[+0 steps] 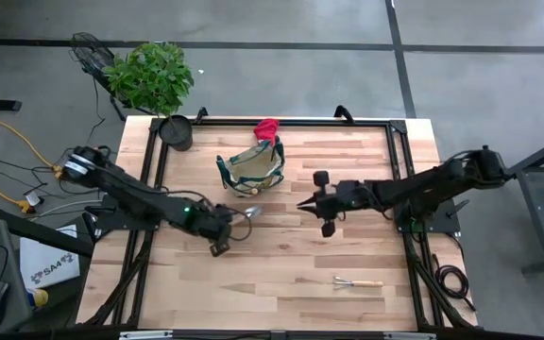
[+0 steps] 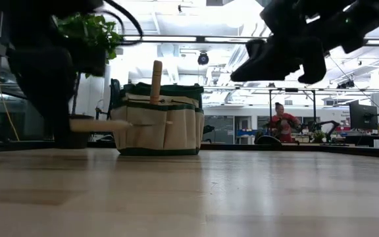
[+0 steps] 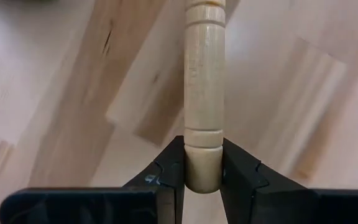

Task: Pick & Place Garden tools in Gardening bag
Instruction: Put the trowel into the gardening bag

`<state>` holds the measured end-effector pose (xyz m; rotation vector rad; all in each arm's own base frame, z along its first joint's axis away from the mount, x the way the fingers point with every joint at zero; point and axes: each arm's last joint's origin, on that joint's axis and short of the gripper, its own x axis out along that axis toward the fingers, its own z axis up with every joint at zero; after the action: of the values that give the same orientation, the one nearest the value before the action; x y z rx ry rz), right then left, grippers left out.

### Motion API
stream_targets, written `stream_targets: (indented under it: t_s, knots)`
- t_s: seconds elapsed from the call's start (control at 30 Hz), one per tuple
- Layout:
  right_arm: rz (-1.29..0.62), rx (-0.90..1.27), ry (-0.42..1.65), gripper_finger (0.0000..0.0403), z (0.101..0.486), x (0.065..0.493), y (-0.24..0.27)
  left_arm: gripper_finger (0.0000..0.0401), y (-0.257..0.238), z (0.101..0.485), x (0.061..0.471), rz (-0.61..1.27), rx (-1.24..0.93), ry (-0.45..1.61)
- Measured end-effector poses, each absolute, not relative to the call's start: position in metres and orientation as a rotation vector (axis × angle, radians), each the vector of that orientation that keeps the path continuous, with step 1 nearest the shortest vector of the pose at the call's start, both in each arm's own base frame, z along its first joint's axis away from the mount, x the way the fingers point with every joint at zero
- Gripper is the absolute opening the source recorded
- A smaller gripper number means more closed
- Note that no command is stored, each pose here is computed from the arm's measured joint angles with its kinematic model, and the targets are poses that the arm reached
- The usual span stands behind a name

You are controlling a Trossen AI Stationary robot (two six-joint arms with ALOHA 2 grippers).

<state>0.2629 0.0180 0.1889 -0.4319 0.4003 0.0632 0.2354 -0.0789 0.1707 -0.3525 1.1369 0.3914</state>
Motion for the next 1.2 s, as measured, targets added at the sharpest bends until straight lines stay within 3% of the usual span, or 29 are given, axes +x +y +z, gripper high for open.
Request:
stream_targets:
  t_s: [0.2,0.53,0.87,1.2]
  knots:
    - [0.04,-0.58,0.41,0.0102,0.187,0.264,0.031,0.0063,-0.074,0.163,0.27,0.399,-0.243,1.157]
    - [0.098,-0.676,0.402,0.0216,0.179,0.267,0.046,0.0063,-0.065,0.192,0.347,0.359,-0.17,1.057]
    - [0.02,-0.792,0.406,0.0226,0.182,0.275,0.056,0.0063,-0.04,0.214,0.406,0.346,-0.179,0.96]
    - [-0.003,-0.932,0.589,0.0226,0.172,0.28,0.054,0.0063,-0.034,0.219,0.417,0.362,-0.261,0.928]
